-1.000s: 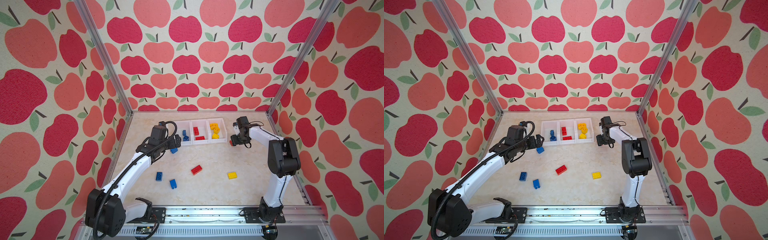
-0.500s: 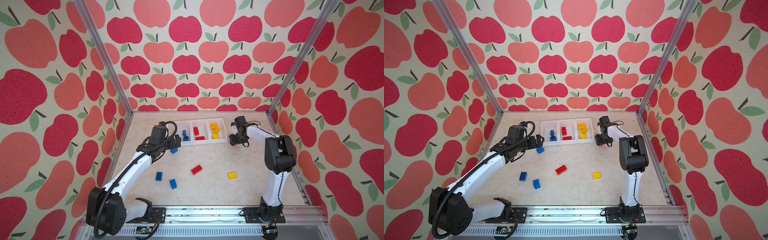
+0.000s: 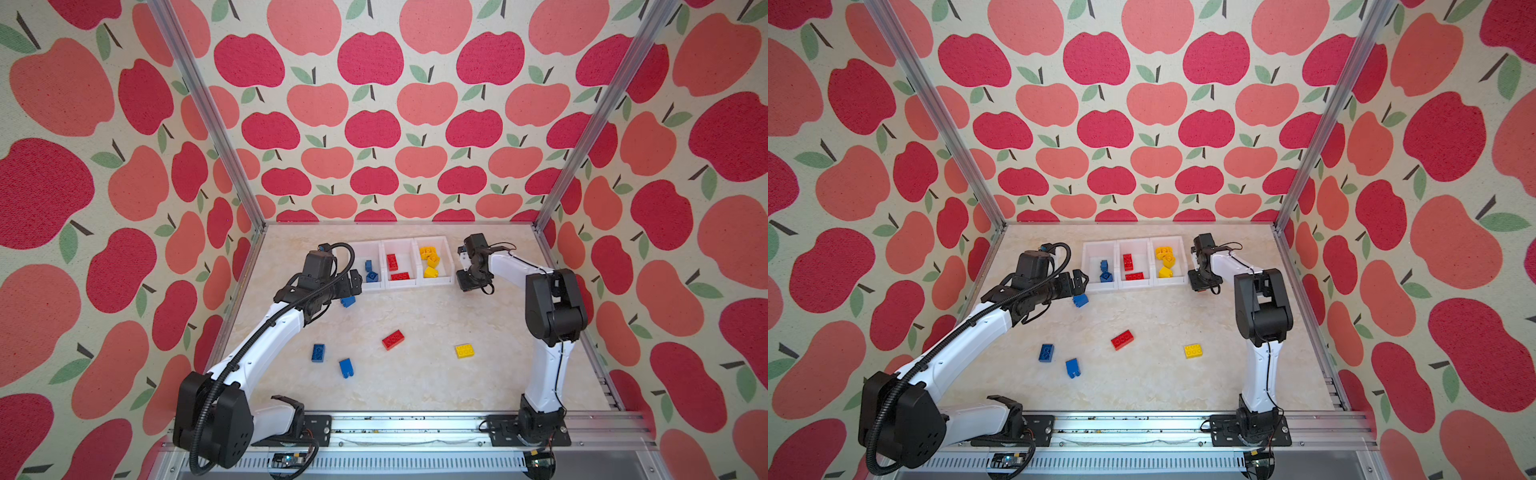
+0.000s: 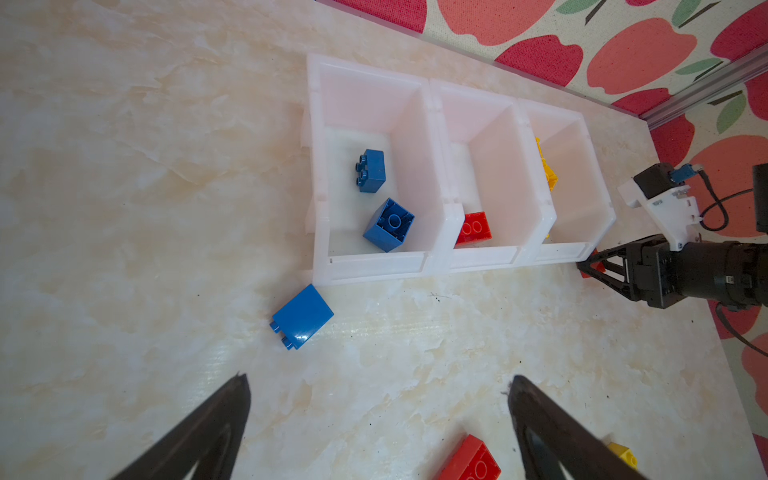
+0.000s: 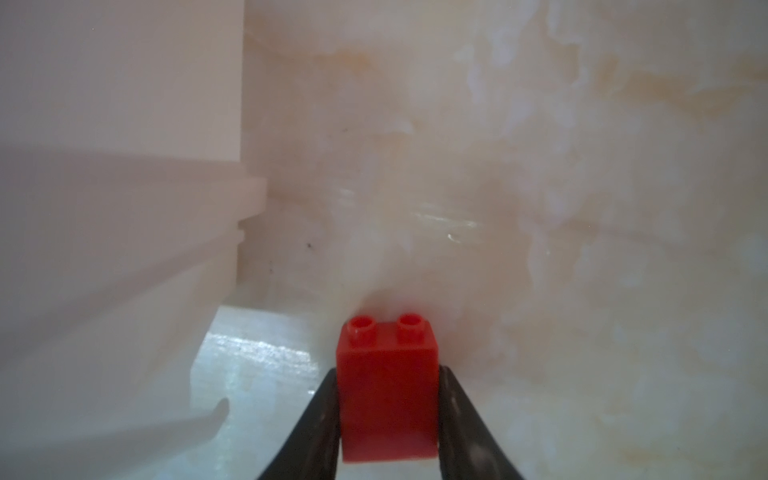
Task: Sort the legos into containers by color
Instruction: 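Lower the right gripper onto the small red brick beside the tray and grasp it, then lift the red brick with the right gripper and drop it into the red compartment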
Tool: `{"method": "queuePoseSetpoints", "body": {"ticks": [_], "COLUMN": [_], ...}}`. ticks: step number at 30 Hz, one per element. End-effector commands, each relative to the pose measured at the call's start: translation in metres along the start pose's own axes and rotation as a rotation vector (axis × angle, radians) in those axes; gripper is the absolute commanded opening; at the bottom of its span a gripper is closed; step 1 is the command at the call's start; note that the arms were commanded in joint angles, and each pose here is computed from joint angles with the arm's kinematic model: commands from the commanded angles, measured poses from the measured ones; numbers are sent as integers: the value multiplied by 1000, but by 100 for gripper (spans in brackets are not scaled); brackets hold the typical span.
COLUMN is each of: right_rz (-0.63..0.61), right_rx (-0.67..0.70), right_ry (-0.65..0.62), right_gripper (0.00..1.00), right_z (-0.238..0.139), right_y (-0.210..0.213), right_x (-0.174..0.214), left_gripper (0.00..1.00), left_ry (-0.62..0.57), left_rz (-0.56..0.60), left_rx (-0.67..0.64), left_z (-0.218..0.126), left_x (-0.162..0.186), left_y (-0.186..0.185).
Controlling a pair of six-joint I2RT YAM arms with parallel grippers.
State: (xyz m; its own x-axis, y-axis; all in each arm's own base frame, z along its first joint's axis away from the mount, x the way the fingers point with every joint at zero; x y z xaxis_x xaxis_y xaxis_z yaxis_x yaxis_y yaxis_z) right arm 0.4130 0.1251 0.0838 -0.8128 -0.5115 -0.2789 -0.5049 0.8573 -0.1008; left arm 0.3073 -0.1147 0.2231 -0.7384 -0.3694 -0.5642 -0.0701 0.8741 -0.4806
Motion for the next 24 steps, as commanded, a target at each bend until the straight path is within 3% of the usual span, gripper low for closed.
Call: {"method": "queuePoseSetpoints", "body": {"ticks": [1,15,24], "right_rz": [4,17,-64], "right_rx": [7,34,-12], "right_ry": [12,-104,-230], "right_gripper": [34,30,29], "right_z": [-2,-73,-122], "right_y": [2,21,74], "right_x": [2,8,-16], "left_gripper": [99,99,100], "left_ry": [-12,-22,-21], "left_rz": [-7,-19,-31], "left_rx": [13,21,28], "left_z": [-2,-6,-6], "left_x": [-3,2,7], "left_y": [-1,3,8]}}
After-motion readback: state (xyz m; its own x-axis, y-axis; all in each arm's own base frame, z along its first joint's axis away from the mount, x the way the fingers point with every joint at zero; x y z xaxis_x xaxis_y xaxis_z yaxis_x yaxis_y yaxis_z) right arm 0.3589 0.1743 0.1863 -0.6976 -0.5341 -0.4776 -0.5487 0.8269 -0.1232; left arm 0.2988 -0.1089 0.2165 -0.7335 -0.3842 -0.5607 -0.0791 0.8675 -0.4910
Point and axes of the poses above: each gripper's point midway between its finger pads, its own z axis out along the fingers, its own y axis along the line the jaws close on, x = y × z, the point moved 6 cm from there along -z, back along the fingers, and after that the axes turned 12 degrees about -z, right-handed, at the moved point
